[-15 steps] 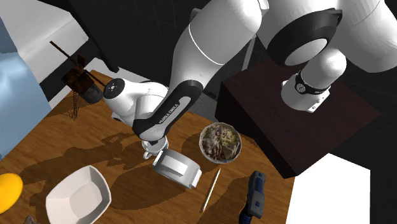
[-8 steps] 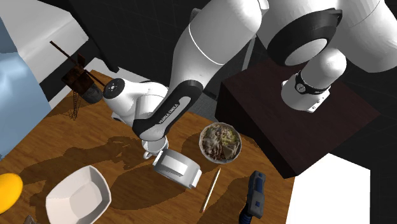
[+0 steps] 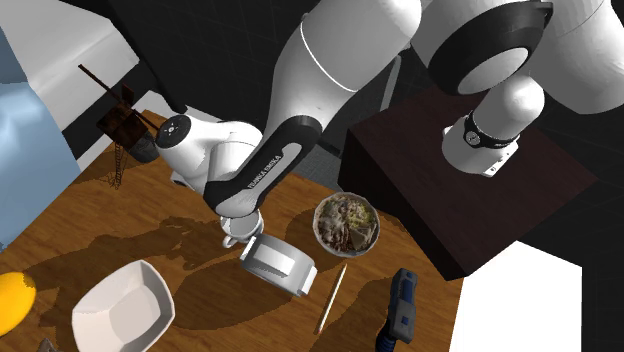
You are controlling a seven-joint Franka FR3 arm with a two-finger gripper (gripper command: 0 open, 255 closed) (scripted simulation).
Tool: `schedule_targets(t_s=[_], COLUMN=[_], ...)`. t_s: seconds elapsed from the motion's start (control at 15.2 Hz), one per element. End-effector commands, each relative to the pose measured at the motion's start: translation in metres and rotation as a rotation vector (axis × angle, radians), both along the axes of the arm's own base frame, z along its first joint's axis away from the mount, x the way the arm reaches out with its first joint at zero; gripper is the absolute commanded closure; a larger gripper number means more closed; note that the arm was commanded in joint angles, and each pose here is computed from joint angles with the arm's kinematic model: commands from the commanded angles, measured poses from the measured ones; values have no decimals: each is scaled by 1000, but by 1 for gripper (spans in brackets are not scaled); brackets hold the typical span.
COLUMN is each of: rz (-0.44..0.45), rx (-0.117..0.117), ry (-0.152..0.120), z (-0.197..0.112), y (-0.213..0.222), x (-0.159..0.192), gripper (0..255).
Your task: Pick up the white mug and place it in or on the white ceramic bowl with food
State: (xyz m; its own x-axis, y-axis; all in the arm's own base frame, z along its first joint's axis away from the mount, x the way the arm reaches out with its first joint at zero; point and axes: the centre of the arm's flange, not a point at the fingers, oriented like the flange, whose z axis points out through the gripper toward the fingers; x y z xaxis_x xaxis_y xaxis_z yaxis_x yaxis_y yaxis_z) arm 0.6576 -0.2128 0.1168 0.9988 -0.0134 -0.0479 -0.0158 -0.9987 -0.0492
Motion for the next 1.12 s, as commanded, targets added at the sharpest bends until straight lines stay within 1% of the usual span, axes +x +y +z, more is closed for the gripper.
schedule_targets(t_s=[0.0,1.06], rz=[0,0], rx=[0,0], ry=[0,0], z=[10,94], y=[1,1], x=[0,0], gripper=[255,255])
